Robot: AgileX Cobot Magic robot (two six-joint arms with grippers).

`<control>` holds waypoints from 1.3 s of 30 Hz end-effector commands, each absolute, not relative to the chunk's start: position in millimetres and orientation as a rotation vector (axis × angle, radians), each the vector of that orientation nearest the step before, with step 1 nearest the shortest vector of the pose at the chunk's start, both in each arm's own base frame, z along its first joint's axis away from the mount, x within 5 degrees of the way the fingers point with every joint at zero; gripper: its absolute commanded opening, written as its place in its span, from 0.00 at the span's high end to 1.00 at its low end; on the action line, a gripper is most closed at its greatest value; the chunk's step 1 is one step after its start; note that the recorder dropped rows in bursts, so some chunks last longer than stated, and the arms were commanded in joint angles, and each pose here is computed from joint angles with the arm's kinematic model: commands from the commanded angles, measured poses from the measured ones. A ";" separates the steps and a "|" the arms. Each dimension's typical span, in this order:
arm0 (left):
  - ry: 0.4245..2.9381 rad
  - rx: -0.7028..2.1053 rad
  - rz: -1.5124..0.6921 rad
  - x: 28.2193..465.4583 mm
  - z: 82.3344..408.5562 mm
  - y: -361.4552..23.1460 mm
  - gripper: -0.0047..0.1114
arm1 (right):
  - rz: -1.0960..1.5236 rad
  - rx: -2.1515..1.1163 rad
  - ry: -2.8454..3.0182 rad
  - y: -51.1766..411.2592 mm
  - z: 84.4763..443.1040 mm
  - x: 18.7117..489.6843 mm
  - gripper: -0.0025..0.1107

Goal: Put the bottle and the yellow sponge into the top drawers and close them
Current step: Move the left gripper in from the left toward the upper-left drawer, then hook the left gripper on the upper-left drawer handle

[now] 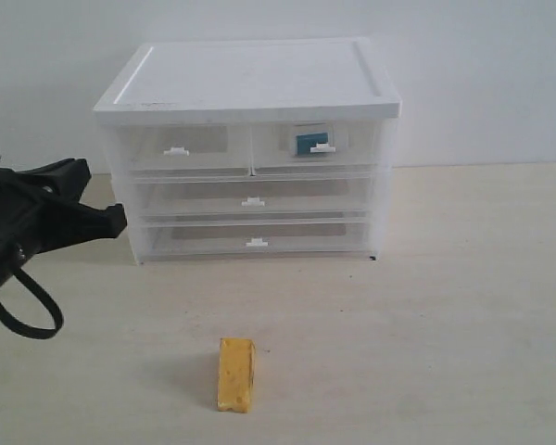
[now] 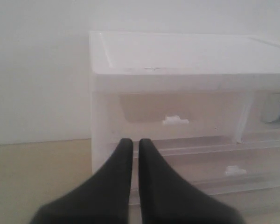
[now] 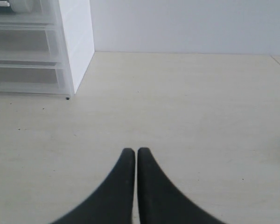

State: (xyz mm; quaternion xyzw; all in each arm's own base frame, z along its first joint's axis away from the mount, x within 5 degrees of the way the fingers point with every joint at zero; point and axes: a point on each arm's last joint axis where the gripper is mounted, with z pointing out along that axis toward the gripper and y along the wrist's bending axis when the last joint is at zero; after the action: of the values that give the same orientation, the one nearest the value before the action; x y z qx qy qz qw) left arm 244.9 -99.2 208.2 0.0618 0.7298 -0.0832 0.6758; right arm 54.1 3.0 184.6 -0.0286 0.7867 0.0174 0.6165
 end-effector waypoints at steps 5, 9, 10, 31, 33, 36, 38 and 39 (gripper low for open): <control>1.606 0.146 -0.178 258.5 189.7 -118.6 0.92 | 0.043 -0.063 1.804 3.0 184.1 53.9 0.98; 1.624 0.127 -0.197 272.9 182.2 -127.2 0.92 | 0.043 -0.063 1.804 3.0 184.1 53.9 0.98; 1.626 0.113 -0.212 276.0 181.7 -129.1 0.90 | 0.043 -0.063 1.804 3.0 184.1 53.9 0.98; 1.561 0.182 -0.296 306.2 176.6 -156.8 0.37 | 0.043 -0.063 1.804 3.0 184.1 53.9 0.98; 1.531 0.144 -0.279 308.0 173.8 -154.2 0.37 | 0.043 -0.063 1.804 3.0 184.1 53.9 0.98; 1.517 0.100 -0.226 312.0 160.0 -150.3 0.37 | 0.043 -0.063 1.804 3.0 184.1 53.9 0.98; 1.546 0.110 -0.215 312.8 149.0 -150.8 0.37 | 0.043 -0.063 1.804 3.0 184.1 53.9 0.98; 1.552 0.113 -0.213 313.0 146.7 -150.9 0.37 | 0.043 -0.063 1.804 3.0 184.1 53.9 0.98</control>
State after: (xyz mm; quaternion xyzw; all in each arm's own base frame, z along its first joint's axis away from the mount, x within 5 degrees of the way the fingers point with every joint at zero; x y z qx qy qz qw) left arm 312.8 -149.6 151.9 0.0495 0.6993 -0.1023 0.7058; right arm 54.1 3.0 184.5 -0.0270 0.7873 0.0185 0.6157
